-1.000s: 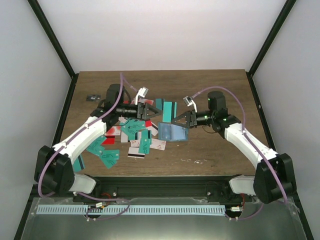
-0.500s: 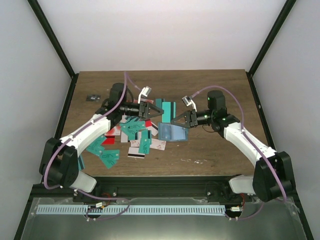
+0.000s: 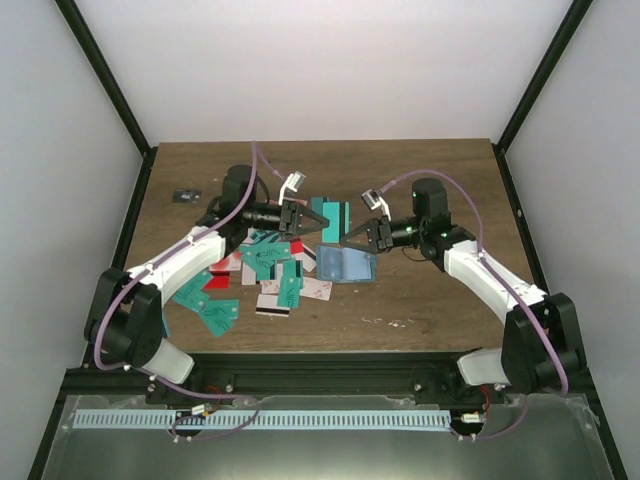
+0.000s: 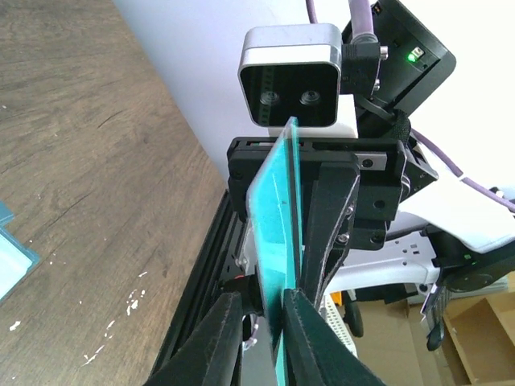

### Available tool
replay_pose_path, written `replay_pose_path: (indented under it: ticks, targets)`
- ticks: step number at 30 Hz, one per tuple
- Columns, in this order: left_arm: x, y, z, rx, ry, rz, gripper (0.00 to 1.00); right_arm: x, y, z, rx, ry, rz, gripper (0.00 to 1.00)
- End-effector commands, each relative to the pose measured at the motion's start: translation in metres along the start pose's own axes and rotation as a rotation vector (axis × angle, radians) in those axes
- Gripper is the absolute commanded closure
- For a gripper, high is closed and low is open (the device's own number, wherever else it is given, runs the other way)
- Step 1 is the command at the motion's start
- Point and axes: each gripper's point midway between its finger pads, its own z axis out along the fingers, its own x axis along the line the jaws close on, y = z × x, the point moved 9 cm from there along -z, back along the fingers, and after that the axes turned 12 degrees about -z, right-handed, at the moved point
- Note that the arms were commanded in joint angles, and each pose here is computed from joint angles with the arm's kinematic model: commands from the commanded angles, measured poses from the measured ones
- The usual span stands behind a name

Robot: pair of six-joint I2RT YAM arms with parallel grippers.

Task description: Put the credit cards into the card holder

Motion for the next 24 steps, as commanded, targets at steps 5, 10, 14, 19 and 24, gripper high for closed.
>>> replay_pose_path:
  ticks: [5, 10, 14, 19, 24]
  targets:
    - [-0.004, 0.008, 0.002, 0.021, -0.036, 0.047, 0.96, 0.003, 0.015, -0.001, -0.019, 0.000, -0.043, 0.94]
    - [0.009, 0.010, 0.003, 0.011, 0.015, -0.001, 0.96, -0.012, 0.019, -0.004, -0.052, -0.183, 0.004, 0.58]
    - [0.036, 0.004, 0.004, 0.027, 0.137, -0.032, 0.96, -0.044, 0.004, -0.019, -0.103, -0.462, 0.157, 0.55]
    - [0.078, -0.006, 0.007, 0.068, 0.326, -0.127, 0.96, -0.073, -0.033, -0.038, -0.128, -0.674, 0.345, 0.54]
    - [0.107, -0.013, 0.014, 0.099, 0.414, -0.206, 0.96, -0.088, -0.048, -0.042, -0.108, -0.761, 0.384, 0.54]
